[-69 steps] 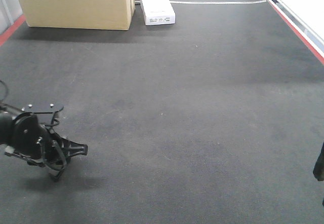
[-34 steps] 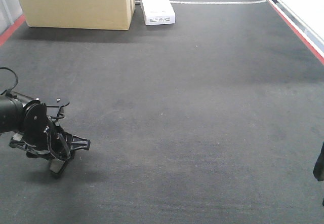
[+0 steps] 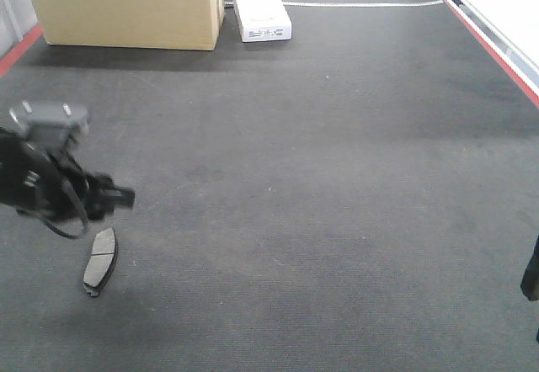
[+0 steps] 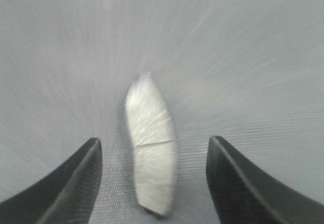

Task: Move and align brake pads A on conveyor
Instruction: 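Open the left gripper to release the pad and lift away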

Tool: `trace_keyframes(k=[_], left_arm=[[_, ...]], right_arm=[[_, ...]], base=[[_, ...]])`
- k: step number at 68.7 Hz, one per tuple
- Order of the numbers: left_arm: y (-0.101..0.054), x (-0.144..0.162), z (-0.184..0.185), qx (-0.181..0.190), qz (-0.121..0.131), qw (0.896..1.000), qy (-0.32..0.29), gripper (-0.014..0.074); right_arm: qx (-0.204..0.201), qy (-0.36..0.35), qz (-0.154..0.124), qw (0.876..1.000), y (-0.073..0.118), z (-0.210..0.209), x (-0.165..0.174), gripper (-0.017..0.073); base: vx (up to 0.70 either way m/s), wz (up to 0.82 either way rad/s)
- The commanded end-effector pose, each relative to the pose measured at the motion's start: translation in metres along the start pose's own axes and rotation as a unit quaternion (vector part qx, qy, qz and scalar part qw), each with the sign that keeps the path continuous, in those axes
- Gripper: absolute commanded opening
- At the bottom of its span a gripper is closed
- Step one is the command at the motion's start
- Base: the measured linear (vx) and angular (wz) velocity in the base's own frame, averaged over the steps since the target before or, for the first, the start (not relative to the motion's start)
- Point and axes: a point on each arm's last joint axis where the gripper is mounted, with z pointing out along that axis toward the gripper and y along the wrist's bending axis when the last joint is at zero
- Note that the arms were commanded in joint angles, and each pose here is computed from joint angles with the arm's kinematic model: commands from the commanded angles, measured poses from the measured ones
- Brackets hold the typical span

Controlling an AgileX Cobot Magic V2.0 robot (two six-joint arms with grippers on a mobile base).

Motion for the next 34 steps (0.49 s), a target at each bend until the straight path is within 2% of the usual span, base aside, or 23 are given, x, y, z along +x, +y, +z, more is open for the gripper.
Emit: trace_keyframes(k=[1, 17, 28, 34], left_arm=[[-0.005, -0.013, -0.051, 0.022, 0.008, 0.995, -0.100, 0.0443], [0.000, 0.006, -0.113, 0.041, 0.024, 0.976, -0.214, 0.0439], [0.008, 0.041, -0.137, 0.050, 0.024, 0.961, -0.270, 0.0439], [0.013, 0.064, -0.141, 0.043, 0.040, 0.954, -0.293, 0.0439]], right_arm=[[0.015, -0.056, -0.005, 0.998, -0.003, -0.003, -0.018, -0.0004], [0.015, -0.056, -0.005, 0.998, -0.003, -0.003, -0.018, -0.0004], [0.015, -0.056, -0.005, 0.998, -0.003, -0.003, -0.018, -0.0004], [0.015, -0.056, -0.005, 0.998, -0.003, -0.003, -0.018, -0.0004]], base=[[0.00, 0.00], [0.00, 0.00], [0.00, 0.00], [0.00, 0.00]])
